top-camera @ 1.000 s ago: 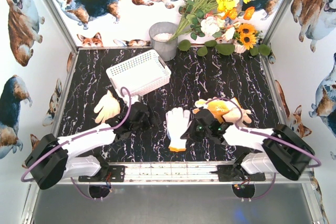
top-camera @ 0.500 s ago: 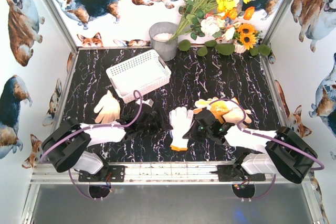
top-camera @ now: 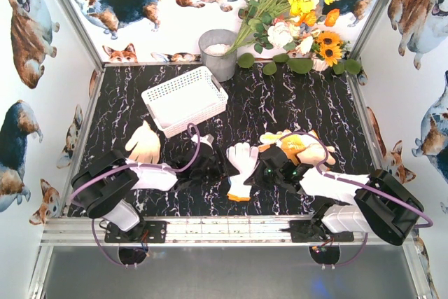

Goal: Put the gloves into the storage basket
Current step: Pick up the glove from the center of the board.

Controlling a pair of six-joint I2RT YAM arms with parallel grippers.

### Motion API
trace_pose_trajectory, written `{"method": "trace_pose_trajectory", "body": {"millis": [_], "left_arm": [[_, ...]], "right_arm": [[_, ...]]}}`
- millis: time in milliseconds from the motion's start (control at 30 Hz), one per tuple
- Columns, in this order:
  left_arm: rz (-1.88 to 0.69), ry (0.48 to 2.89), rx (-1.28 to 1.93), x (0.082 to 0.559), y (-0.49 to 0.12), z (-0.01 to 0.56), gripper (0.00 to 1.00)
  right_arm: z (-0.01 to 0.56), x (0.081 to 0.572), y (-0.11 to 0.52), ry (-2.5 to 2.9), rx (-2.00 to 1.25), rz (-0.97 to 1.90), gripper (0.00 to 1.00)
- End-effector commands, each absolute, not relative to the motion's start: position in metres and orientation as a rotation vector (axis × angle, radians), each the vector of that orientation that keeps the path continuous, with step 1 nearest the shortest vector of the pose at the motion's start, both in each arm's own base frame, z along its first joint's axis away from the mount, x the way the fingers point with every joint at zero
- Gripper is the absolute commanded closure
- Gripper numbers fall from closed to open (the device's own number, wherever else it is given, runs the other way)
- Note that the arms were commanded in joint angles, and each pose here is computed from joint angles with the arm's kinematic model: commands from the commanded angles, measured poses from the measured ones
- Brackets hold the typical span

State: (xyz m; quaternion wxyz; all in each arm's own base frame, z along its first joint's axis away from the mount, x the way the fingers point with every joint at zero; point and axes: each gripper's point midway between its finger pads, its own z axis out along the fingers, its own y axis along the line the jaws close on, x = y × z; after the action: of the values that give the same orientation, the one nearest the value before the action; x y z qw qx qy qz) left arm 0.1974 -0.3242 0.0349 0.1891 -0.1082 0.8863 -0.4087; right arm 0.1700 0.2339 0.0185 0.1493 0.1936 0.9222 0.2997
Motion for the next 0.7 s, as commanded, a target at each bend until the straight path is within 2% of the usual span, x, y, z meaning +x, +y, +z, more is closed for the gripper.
{"method": "trace_pose_trajectory", "body": {"millis": [0, 233, 667], "left_arm": [[-0.936, 2.575, -0.349, 0.192, -0.301, -0.001, 0.5], [-0.771, 2.563, -0.387, 0.197, -0.283, -0.01, 0.55], [-0.778, 2.534, -0.361, 0.204, -0.296, -0.014, 0.65]], "right_arm": [[0.015, 0.175, 0.225, 2.625, 0.58, 0.805, 1.0], [0.016, 0.175, 0.225, 2.624, 0.58, 0.811, 1.0], [0.017, 0.175, 0.227, 2.617, 0.579, 0.826, 1.0]]}}
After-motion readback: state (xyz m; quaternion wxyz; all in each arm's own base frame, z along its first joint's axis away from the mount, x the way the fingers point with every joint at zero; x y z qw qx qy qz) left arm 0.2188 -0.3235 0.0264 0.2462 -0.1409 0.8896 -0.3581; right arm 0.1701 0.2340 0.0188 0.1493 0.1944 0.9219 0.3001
